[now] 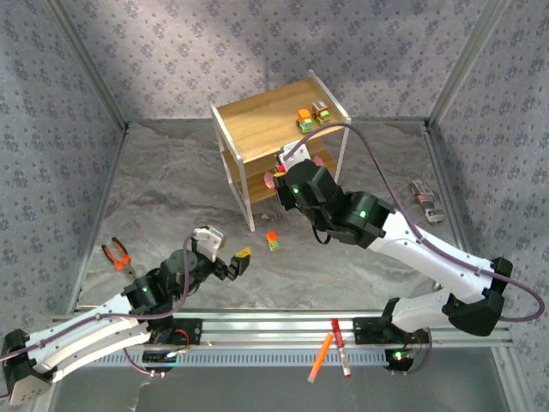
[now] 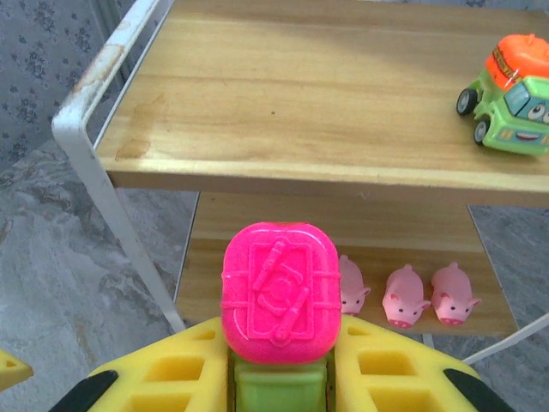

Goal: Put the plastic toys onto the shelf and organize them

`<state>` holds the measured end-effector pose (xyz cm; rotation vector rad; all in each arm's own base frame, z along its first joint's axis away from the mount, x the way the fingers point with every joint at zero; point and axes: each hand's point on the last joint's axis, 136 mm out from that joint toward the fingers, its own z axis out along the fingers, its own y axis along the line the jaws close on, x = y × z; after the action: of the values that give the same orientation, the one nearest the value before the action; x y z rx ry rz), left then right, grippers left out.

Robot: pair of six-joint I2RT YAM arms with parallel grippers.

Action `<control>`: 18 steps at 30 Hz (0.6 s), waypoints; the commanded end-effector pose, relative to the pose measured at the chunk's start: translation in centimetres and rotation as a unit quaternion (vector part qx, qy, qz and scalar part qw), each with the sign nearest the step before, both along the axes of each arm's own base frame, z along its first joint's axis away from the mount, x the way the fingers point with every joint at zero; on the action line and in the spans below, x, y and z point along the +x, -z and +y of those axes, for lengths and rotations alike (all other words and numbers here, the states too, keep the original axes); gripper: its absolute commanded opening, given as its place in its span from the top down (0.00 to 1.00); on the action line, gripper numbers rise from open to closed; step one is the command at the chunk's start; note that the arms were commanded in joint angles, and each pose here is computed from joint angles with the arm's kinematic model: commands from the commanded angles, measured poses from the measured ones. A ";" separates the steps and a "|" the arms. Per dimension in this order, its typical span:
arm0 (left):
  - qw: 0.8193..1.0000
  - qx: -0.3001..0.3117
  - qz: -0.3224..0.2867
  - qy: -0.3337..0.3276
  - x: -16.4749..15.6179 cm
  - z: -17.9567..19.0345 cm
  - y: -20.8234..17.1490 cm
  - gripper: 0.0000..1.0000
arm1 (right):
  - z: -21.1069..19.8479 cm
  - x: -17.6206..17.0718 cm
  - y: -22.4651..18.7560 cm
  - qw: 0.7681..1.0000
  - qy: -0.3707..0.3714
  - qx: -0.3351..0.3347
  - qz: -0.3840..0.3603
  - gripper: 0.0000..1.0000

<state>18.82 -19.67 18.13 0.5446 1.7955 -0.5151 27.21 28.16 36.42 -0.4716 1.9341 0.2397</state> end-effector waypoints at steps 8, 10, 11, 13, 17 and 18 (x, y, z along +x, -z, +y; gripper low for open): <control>1.000 -0.006 -0.005 -0.027 0.5 0.9 -0.2 0.00 | 0.1 1.3 -3.0 1.000 0.001 -0.008 -0.016 0.76; 1.000 -0.007 -0.006 -0.026 0.5 0.9 -0.3 0.01 | 0.1 1.7 -3.3 1.000 0.005 -0.008 -0.016 0.76; 1.000 -0.007 -0.006 -0.026 0.5 0.9 -0.3 0.01 | 0.1 1.9 -3.4 1.000 0.006 -0.007 -0.016 0.76; 1.000 -0.007 -0.005 -0.026 0.5 0.8 -0.2 0.01 | 0.0 2.4 -3.6 1.000 0.011 -0.005 -0.012 0.76; 1.000 -0.008 -0.004 -0.024 0.4 0.8 -0.3 0.01 | 0.1 3.6 -4.2 1.000 0.018 -0.003 -0.008 0.75; 1.000 -0.007 -0.004 -0.024 0.4 0.8 -0.2 0.01 | 0.1 3.9 -4.4 1.000 0.020 -0.002 -0.008 0.75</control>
<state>19.10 -19.21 18.13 0.5216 1.7939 -0.4902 30.78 28.38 40.17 -0.4235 1.9211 0.2108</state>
